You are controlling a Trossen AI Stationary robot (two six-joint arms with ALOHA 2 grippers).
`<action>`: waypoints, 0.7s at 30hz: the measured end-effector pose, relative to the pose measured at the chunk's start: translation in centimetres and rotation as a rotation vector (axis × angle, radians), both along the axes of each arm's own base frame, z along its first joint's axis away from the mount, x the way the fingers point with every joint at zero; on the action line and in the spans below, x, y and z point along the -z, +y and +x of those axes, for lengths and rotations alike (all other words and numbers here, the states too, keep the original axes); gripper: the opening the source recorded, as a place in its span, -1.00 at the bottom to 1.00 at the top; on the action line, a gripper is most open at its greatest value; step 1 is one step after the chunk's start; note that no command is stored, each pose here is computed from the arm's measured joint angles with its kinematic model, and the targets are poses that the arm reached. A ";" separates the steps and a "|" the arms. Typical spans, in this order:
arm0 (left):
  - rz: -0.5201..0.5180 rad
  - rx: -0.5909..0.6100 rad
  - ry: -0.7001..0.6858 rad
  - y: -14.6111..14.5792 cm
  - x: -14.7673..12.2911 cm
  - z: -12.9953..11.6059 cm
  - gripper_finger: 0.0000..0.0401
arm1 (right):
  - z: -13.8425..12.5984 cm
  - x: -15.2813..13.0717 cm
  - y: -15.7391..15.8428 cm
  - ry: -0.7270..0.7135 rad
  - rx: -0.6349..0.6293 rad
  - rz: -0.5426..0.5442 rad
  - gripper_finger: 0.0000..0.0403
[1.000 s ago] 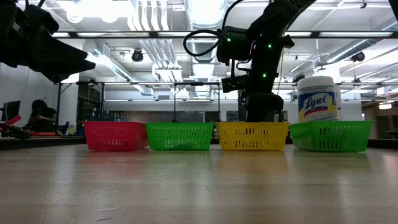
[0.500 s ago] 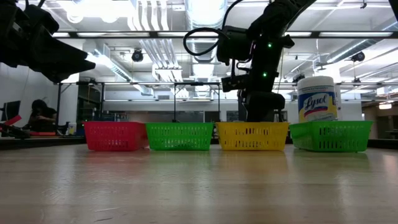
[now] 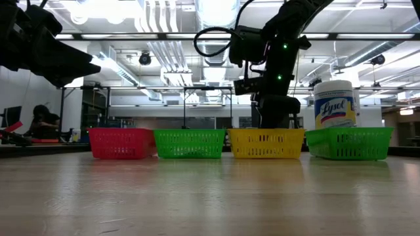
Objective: Pick & Place First Aid Supplies
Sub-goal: Put the orange ointment pack into the yellow bin
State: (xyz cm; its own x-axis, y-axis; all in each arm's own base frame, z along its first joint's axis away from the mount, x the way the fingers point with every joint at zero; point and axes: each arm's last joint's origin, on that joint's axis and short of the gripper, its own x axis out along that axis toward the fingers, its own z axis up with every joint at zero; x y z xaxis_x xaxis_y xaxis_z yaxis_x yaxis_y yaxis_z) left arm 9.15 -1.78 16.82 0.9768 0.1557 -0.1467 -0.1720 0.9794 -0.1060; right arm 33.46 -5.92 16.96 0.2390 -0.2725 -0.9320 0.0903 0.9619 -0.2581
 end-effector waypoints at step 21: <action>0.000 0.000 0.000 0.0 0.0 0.0 -0.06 | -3.0 -7.5 2.1 -0.201 -0.005 0.001 -0.57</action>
